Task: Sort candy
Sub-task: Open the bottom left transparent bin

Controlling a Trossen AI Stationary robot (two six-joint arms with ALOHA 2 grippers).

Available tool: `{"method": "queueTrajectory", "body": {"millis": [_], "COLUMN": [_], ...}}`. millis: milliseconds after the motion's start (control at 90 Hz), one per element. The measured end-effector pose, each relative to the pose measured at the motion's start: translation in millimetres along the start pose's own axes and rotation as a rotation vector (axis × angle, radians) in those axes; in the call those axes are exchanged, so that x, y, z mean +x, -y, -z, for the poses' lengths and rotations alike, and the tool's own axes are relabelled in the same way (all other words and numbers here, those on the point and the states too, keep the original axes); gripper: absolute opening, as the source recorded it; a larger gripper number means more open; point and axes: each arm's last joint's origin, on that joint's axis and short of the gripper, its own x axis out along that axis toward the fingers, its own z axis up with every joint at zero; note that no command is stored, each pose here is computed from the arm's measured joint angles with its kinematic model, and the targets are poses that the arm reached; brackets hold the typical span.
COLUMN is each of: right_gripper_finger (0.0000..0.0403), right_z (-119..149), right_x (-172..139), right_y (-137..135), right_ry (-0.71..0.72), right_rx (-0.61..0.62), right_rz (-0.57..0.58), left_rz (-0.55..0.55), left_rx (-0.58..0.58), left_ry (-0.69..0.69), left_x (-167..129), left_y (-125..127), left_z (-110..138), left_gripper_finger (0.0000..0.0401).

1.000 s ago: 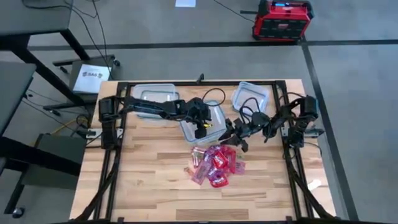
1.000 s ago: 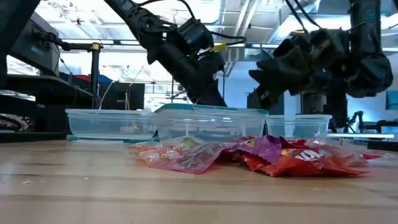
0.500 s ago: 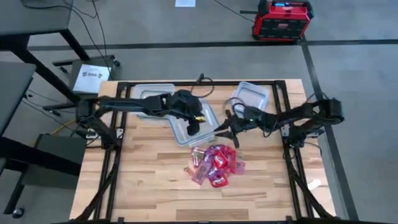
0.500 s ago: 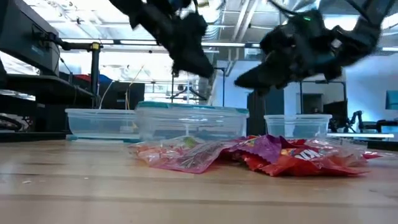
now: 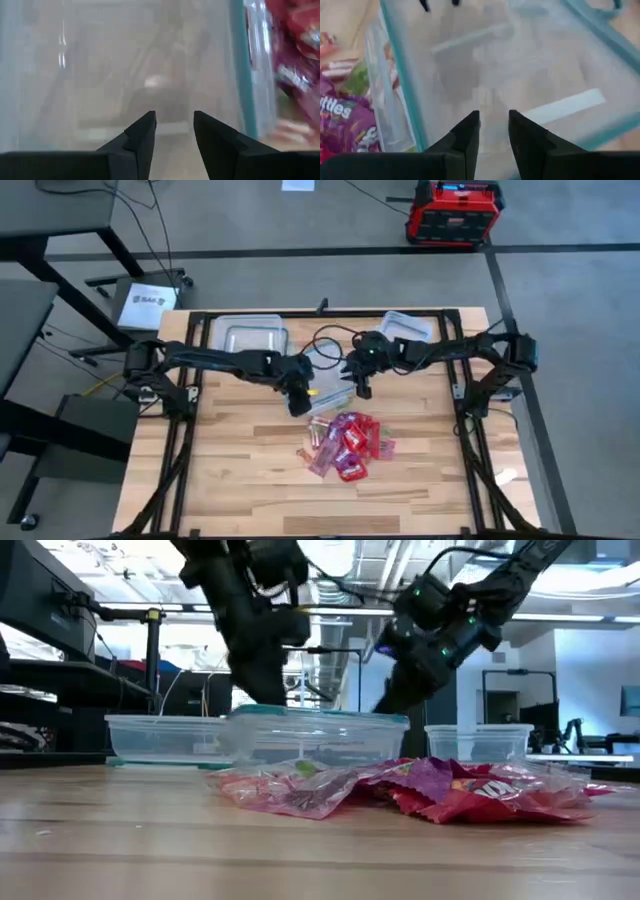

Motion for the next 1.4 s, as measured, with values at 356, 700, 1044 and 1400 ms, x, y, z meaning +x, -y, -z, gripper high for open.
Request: {"method": "queueTrajectory", "body": {"millis": [356,700,1044,1400], "right_gripper_finger": [0.0091,0.0091,0.0108,0.0214], "right_z": [-8.2,-26.9,36.9,105.2], "right_x": [-12.3,-66.1,-78.5,-49.8], "right_y": [-19.4,-39.6,-50.1,-41.4], "right_ry": [0.024,0.107,0.058,0.281], "right_rx": [0.036,-0.022,0.301,0.355], "right_rz": [-0.060,-0.041,-0.092,0.021], "left_rz": [-0.165,-0.185,0.121,0.126], "left_rx": [0.024,-0.058,0.026,0.009], "left_ry": [0.185,0.367,0.515,0.478], "left_x": [16.3,-20.9,-28.9,6.6], "left_y": [-57.2,-72.0,-41.9,-42.0], "left_z": [-25.6,-40.4,-53.4,-52.8], "left_gripper_finger": [0.0123,0.0123,0.0123,0.0123]}}
